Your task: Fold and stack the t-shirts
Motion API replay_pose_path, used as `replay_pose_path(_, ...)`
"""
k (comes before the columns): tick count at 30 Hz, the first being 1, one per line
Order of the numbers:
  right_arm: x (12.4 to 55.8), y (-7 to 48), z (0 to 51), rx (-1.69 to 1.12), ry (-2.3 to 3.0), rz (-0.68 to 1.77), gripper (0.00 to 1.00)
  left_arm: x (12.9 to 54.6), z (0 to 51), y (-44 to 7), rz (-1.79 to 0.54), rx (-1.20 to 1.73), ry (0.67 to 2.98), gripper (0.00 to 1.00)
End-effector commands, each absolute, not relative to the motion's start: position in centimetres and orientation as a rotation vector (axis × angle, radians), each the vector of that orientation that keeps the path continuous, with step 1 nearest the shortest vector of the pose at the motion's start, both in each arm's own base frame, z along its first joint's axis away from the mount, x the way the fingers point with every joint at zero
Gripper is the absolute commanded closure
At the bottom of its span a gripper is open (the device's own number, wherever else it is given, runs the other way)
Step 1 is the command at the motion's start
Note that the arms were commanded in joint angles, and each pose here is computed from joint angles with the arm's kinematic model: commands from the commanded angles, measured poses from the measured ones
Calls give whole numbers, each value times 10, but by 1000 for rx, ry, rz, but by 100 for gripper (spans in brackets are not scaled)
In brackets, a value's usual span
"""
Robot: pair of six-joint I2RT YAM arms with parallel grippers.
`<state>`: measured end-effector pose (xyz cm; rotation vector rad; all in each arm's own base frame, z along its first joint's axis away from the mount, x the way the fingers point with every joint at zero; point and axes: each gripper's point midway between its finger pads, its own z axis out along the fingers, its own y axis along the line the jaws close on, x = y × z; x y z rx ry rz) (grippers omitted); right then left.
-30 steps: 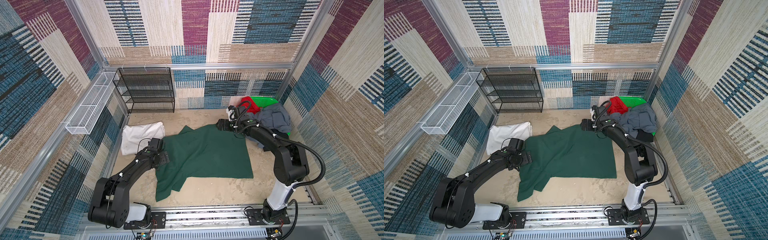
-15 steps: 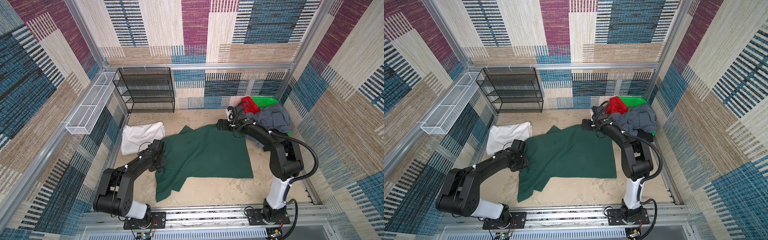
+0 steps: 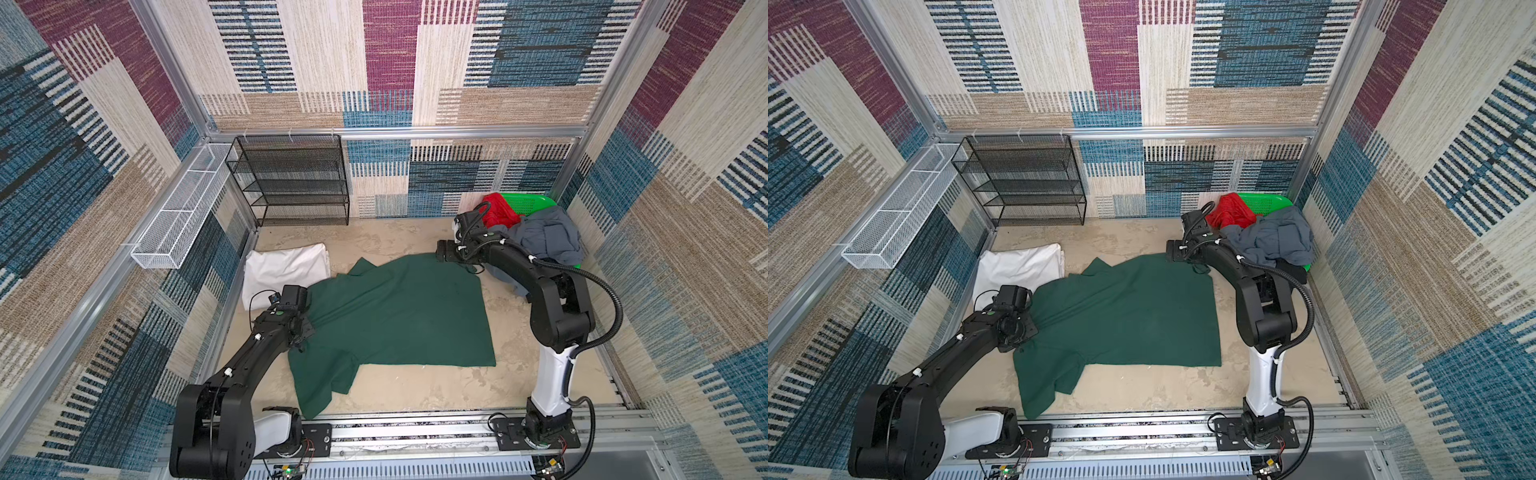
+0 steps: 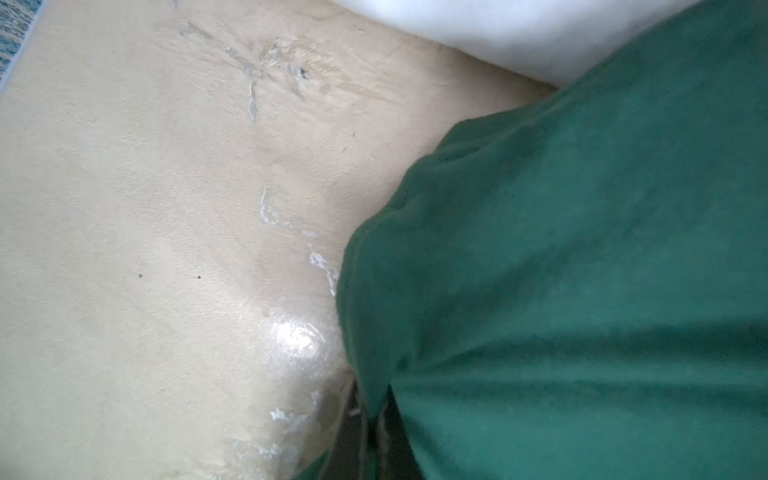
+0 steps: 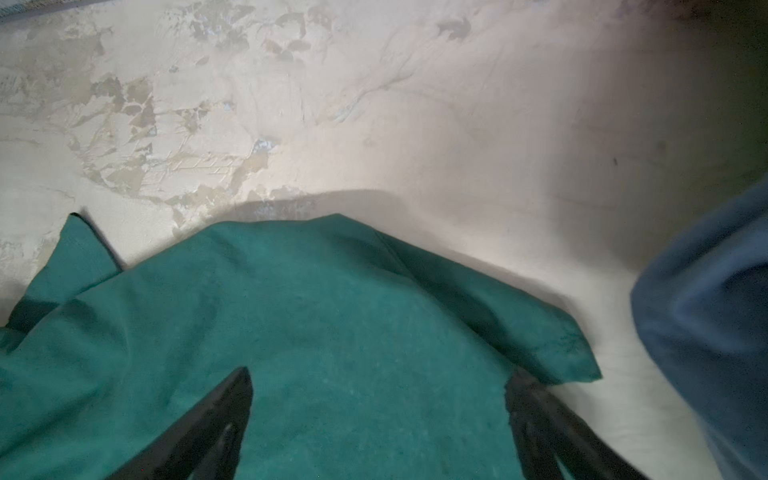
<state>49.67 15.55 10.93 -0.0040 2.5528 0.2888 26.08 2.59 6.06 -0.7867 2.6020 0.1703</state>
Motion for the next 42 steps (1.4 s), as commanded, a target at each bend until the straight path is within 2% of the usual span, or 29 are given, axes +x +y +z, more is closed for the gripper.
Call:
replay_pose_path(1,499,144,99,20,2589,182,8,258,71,40,221,-836,2570,79)
replay_pose_path(2,500,134,95,47,2598,118,9,259,75,41,212,-835,2557,64)
replay_pose_path(5,497,116,88,117,2611,104,13,269,96,38,145,-798,2503,55)
replay_pose_path(6,495,110,87,147,2612,133,16,271,103,36,123,-788,2488,47)
replay_pose_path(9,492,96,85,213,2605,184,19,280,125,29,41,-754,2427,15)
replay_pose_path(11,489,91,80,222,2616,182,21,284,138,25,-11,-732,2389,8)
replay_pose_path(16,484,69,55,268,2665,60,30,292,161,16,-93,-688,2333,7)
replay_pose_path(19,482,59,44,278,2675,19,42,297,167,12,-127,-668,2327,7)
replay_pose_path(23,479,52,31,295,2699,-27,47,303,169,5,-177,-645,2330,8)
replay_pose_path(34,489,58,17,271,2708,12,52,310,174,-4,-240,-622,2325,8)
replay_pose_path(42,502,67,49,261,2641,100,45,311,179,-6,-252,-606,2321,9)
